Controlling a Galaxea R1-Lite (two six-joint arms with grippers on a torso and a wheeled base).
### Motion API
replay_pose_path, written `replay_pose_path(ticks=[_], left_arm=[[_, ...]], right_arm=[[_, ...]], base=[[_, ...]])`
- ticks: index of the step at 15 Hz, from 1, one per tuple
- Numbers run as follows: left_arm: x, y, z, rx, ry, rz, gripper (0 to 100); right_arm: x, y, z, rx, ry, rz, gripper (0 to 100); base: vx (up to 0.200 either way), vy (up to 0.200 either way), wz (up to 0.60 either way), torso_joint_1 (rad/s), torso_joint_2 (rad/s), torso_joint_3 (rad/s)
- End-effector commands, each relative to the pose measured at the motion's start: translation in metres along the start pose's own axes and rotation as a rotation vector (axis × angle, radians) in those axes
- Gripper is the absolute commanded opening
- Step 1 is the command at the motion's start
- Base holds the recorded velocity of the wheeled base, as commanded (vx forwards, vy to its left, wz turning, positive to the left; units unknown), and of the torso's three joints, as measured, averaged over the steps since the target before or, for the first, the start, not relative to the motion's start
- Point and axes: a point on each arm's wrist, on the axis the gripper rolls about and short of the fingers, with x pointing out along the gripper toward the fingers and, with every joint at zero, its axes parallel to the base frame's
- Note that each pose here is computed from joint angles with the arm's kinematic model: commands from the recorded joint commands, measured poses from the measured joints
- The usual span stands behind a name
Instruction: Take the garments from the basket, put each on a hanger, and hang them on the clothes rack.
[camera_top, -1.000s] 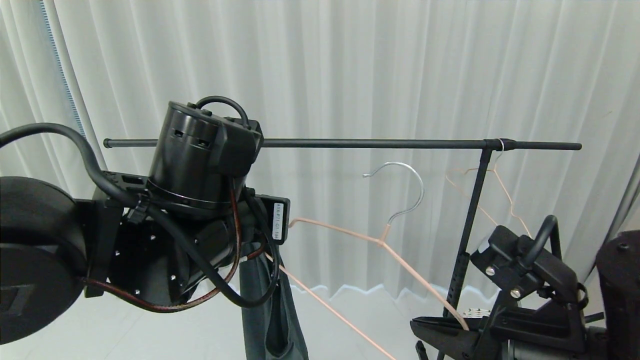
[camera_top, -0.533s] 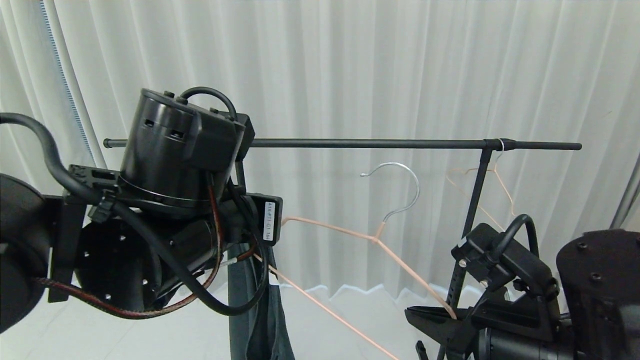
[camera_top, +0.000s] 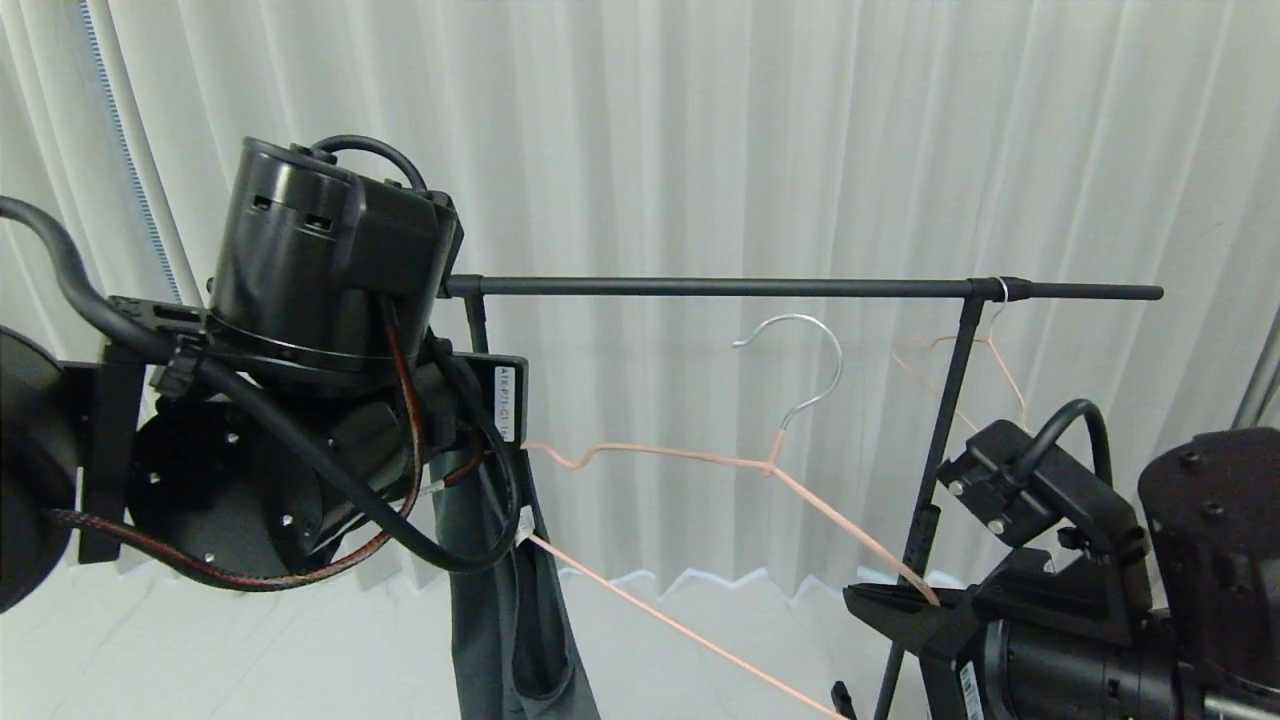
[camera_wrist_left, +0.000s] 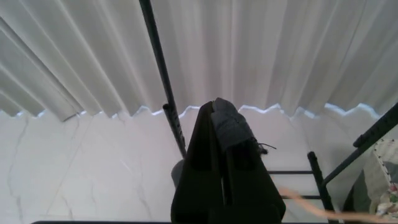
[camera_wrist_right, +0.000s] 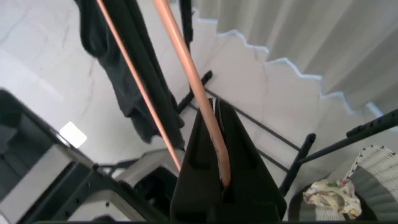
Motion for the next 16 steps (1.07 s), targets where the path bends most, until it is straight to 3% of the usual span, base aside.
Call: replay_pose_path(ticks=[1,7,13,16], left_arm=[[-0.002,-0.008,-0.001,0.012,-0.001,-0.025,0],[-0.009,-0.016,0.012,-0.014,-0.041,-0.063,0],[-0.032,-0.040,0.023,-0.030,-0.089,-0.179,0],[-0.037,-0.044,0.022,-0.027,-0.093,-0.200,0]], right_arm=[[-0.001,0.002,0.012,0.014,-0.040,0.006,0],[0.016,0.009,0.021,0.016,-0.049,-0.030,0],[0.039,0.022,0.029,0.020,-0.061,-0.013,0],[0.045,0.027,0.037,0.049,-0.076,-0.004,0]], base=[[0.000,0.000,0.00,0.000,0.00,0.000],[0.000,0.000,0.00,0.000,0.00,0.000],[0.000,0.000,0.00,0.000,0.00,0.000],[0.000,0.000,0.00,0.000,0.00,0.000]])
